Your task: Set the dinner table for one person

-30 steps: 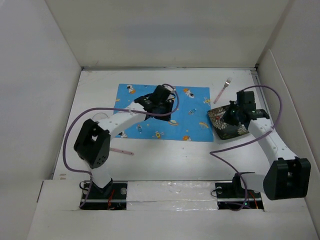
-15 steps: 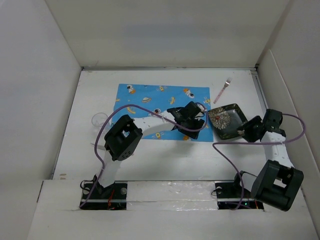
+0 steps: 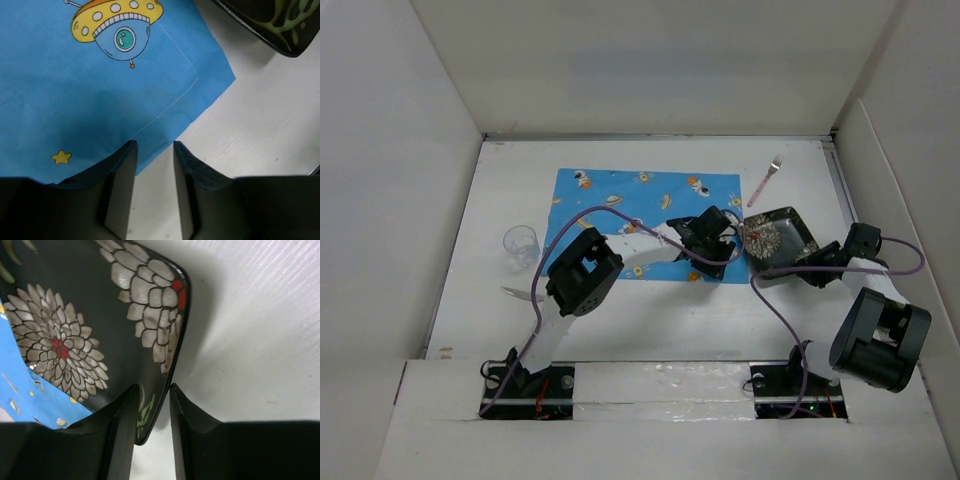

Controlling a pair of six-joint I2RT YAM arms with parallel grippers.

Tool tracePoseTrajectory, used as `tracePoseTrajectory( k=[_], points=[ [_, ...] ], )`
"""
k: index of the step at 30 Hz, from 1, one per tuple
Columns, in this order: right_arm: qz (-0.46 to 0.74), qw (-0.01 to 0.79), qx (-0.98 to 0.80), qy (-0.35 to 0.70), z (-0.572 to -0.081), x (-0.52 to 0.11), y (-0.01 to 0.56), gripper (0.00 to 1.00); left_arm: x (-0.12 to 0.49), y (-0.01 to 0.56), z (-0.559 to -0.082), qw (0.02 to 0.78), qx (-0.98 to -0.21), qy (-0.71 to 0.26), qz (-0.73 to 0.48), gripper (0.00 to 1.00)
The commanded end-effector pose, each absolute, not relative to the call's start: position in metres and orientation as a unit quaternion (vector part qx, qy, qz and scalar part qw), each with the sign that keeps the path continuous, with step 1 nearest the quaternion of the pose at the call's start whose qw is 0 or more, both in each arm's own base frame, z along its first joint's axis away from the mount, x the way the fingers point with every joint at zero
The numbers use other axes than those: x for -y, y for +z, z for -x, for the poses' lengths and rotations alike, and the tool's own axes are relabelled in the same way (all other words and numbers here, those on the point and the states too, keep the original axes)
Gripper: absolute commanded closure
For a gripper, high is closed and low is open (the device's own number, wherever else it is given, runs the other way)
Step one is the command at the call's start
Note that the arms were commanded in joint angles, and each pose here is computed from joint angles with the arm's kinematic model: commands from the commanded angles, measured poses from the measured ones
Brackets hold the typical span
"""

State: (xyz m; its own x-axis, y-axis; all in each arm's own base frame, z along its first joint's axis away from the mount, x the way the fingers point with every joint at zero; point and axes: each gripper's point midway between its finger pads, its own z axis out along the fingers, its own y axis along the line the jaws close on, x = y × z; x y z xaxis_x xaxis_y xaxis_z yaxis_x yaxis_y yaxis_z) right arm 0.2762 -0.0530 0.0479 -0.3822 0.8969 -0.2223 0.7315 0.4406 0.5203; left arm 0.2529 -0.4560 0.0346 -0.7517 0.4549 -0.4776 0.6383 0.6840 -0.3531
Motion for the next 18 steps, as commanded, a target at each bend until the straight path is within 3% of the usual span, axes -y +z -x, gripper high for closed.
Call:
tracePoseTrajectory(
  k=[1,7,15,18],
  points=[
    [-0.504,0.268,-0.801,0.181,-0.293,0.061,0.052,0.65,0.463,0.028,-0.247,0.163,-0.899,-0.265,-0.309,0.70],
    [-0.511,0.273,-0.797,0.172,-0.300,0.071,0.049,0.70,0.469,0.019,-0.243,0.148,-0.901,-0.276,-0.301,0.86],
    [-0.512,0.294,-0.792,0.158,-0.310,0.094,0.060,0.72,0.484,0.039,-0.240,0.163,-0.897,-0.294,-0.288,0.88],
    [-0.500,0.303,-0.796,0.157,-0.311,0.095,0.072,0.67,0.484,0.060,-0.248,0.185,-0.899,-0.289,-0.274,0.85]
  ],
)
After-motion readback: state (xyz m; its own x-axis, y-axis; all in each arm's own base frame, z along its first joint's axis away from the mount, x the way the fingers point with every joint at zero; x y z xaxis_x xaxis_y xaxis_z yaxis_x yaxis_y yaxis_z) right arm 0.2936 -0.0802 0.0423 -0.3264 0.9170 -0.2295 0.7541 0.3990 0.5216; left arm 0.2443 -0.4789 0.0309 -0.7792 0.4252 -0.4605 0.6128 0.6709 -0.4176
